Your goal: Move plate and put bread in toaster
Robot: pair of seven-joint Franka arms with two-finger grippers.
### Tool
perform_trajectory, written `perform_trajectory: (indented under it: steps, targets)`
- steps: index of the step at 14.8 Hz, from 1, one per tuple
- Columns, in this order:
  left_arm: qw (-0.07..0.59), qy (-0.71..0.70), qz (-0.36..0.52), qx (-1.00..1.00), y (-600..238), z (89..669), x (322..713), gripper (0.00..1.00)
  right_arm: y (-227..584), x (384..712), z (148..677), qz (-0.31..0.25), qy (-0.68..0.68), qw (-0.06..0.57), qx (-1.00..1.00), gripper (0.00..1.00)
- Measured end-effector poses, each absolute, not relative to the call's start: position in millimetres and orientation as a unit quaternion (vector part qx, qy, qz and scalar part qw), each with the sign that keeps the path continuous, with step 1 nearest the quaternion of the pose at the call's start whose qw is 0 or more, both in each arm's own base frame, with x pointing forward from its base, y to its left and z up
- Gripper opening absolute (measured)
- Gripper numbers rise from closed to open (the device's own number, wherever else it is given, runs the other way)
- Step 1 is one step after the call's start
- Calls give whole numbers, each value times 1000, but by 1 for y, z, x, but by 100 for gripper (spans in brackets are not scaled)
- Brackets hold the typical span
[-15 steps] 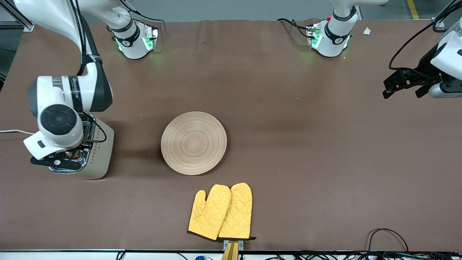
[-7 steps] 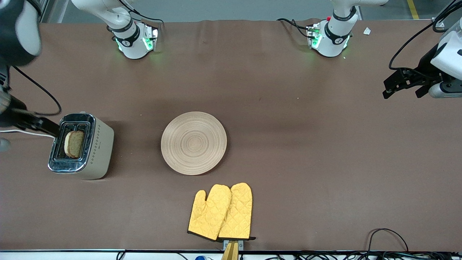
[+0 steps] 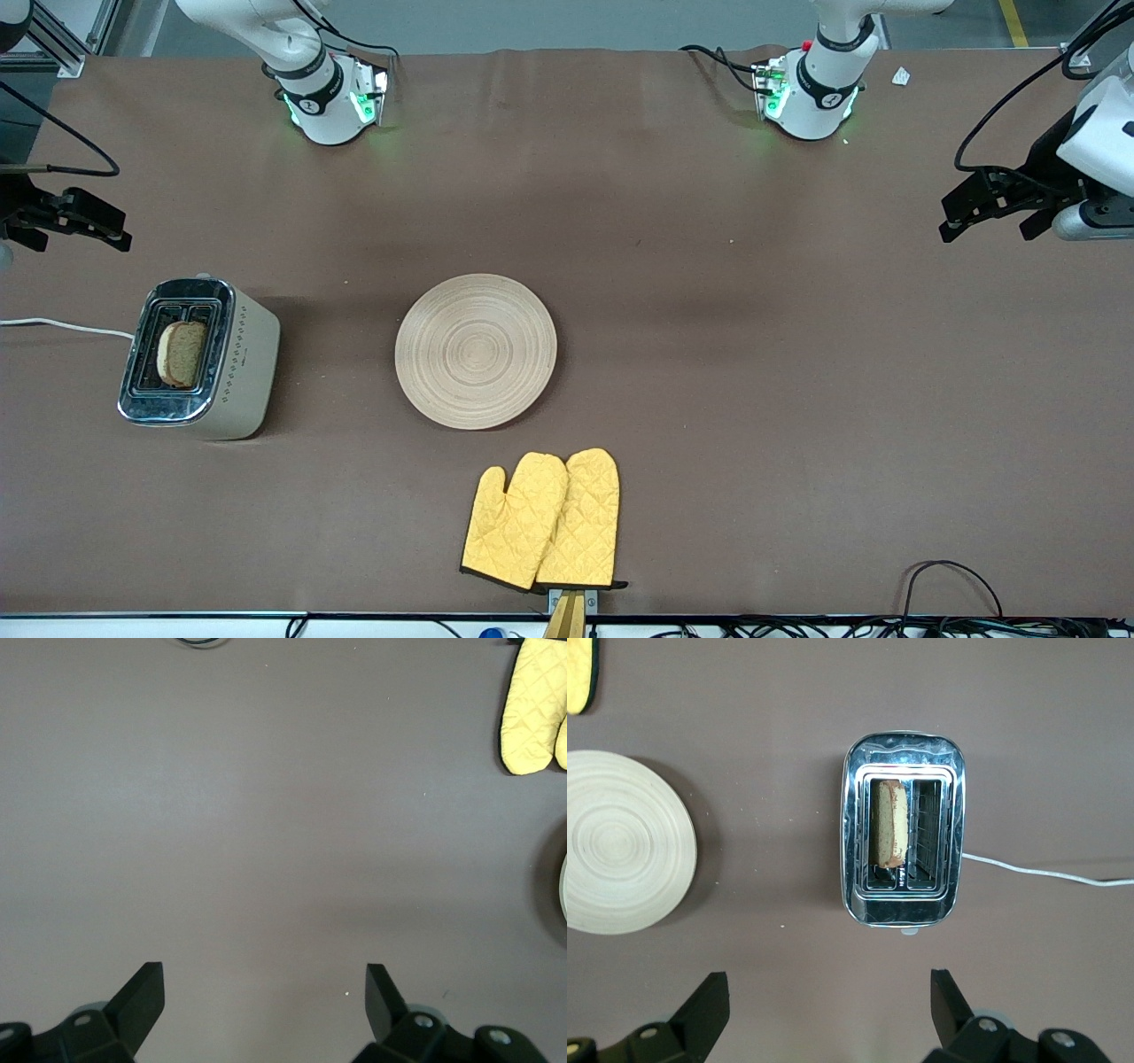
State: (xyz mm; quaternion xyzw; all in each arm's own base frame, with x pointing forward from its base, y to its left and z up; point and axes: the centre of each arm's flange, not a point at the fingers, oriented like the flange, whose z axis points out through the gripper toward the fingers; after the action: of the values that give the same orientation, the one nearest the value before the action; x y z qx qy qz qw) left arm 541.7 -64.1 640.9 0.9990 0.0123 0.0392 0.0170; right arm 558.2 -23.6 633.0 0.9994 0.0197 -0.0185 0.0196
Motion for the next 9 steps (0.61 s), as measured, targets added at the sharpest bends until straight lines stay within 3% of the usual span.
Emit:
perform_trajectory:
  steps: [9]
  targets:
    - [17, 13, 39, 999, -64, 641, 542, 100, -36, 558, 639, -5, 25, 17, 1000, 100]
